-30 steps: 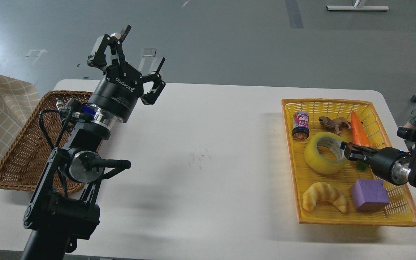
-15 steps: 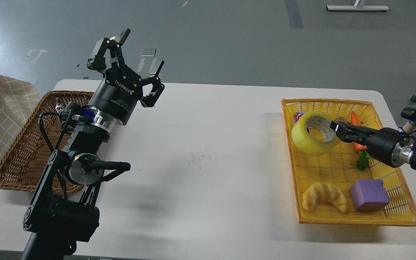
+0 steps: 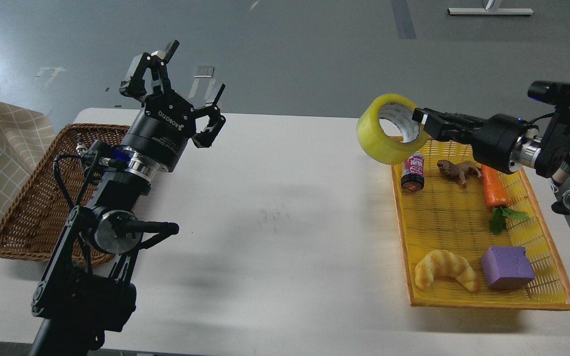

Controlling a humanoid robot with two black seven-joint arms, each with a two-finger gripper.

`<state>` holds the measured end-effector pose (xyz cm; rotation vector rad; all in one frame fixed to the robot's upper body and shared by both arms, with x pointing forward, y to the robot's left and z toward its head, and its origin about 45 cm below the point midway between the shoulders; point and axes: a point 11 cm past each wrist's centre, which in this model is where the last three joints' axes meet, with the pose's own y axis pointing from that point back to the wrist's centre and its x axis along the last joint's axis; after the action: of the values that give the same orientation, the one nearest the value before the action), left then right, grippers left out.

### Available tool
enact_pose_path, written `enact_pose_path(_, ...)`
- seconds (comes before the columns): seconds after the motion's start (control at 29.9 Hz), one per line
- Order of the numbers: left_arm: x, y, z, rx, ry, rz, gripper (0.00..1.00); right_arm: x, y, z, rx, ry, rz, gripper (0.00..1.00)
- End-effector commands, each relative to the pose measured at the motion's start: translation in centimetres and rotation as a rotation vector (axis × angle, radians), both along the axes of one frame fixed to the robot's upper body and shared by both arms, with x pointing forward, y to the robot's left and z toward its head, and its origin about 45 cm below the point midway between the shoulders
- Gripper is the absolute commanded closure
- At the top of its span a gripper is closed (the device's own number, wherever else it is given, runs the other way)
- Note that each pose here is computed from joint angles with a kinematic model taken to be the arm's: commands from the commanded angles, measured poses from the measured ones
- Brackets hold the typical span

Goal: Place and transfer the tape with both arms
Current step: 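Grip the tape roll with the right gripper and lift it, then carry the tape roll to the table center and set it down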

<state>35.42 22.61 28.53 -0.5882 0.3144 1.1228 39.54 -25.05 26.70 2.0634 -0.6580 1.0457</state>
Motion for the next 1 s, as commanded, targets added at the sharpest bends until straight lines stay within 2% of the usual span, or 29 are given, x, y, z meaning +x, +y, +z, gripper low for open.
enact_pose_path(0.0,0.0,0.0,0.0,0.0,0.0,0.001,0.02,-0.1,1.9,-1.8,0.022,0.043,0.023,0.92)
enact_pose_path(0.33,-0.2,0.4,-0.3,-0.003,0.009,0.011,0.02,0.6,6.8,-3.5,0.05,0.096,0.09,0.92)
enact_pose_path(0.47,-0.3,0.6,-0.6,-0.005,0.011,0.02,0.02,-0.8,9.5,-5.7,0.028,0.15,0.16,0.91)
enact_pose_path(0.74,-0.5,0.9,-0.6,-0.021,-0.008,0.043,0.02,-1.0,13.9,-7.5,-0.008,0.193,0.235,0.9)
enact_pose_path(0.97,-0.6,1.5,-0.7,-0.023,-0.006,0.058,0.02,-1.7,15.7,-9.6,-0.062,0.237,0.275,0.9)
